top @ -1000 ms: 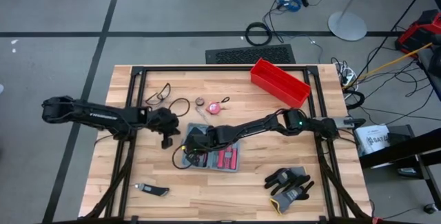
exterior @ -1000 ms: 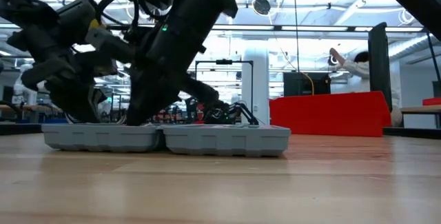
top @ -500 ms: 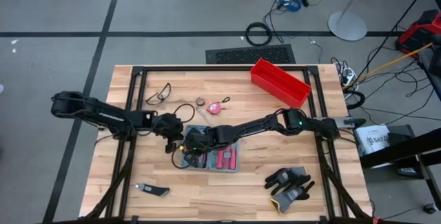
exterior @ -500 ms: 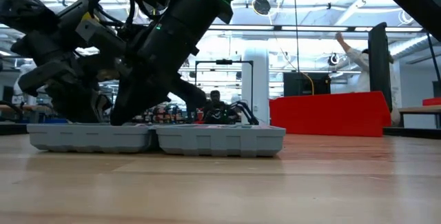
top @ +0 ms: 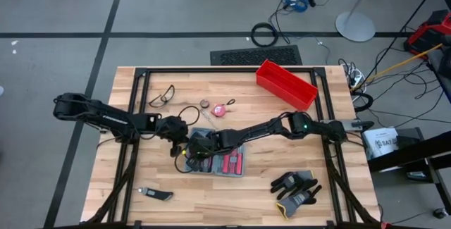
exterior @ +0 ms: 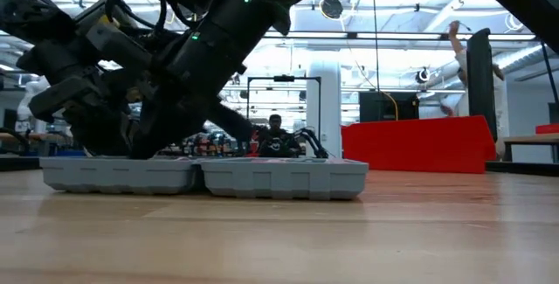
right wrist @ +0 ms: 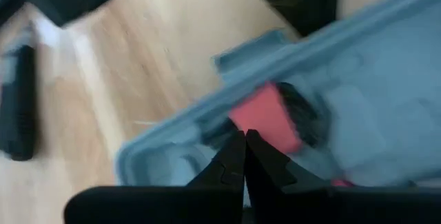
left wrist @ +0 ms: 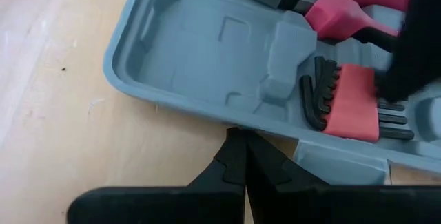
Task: Prefit tool cases
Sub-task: Adjust the hex key on the toolbox
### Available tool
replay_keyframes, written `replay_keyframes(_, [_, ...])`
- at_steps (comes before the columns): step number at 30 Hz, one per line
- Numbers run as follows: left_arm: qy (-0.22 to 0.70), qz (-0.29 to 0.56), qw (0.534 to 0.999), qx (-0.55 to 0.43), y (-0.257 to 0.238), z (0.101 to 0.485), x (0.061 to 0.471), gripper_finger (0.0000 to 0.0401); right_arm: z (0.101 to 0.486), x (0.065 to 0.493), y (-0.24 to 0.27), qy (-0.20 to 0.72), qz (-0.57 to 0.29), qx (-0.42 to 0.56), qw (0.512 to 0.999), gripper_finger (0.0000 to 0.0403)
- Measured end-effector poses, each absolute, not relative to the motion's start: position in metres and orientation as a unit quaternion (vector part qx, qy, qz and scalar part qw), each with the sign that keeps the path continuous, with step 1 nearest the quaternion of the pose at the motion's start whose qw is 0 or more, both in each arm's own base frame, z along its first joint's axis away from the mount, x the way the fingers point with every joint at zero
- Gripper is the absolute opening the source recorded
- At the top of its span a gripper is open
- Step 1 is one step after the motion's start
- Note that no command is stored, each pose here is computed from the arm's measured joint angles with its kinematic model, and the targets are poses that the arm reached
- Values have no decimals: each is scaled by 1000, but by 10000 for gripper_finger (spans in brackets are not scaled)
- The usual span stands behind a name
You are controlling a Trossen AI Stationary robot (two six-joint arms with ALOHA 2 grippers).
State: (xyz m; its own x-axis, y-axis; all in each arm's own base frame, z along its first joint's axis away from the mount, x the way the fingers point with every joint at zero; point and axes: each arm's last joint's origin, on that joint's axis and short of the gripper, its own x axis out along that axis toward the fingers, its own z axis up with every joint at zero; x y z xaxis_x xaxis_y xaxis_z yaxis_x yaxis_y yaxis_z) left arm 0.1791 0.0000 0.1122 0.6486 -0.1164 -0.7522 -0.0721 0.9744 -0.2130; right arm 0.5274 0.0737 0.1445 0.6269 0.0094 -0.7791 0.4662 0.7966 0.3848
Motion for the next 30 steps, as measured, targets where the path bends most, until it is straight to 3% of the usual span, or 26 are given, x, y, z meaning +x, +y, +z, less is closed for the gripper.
replay_keyframes(7, [416, -9, 903, -111, 0, 113, 180, 0, 131, 538, 72, 390, -98, 312, 861, 0])
replay_keyframes(16, [414, 0, 904, -106, 1, 113, 180, 0, 176, 522, 69, 398, -124, 277, 866, 0])
replay_keyframes(24, [415, 1, 903, -106, 1, 113, 180, 0, 162, 514, 76, 442, -147, 266, 844, 0])
replay_keyframes(30, [414, 1, 904, -106, 1, 113, 180, 0, 156, 521, 73, 423, -141, 266, 855, 0])
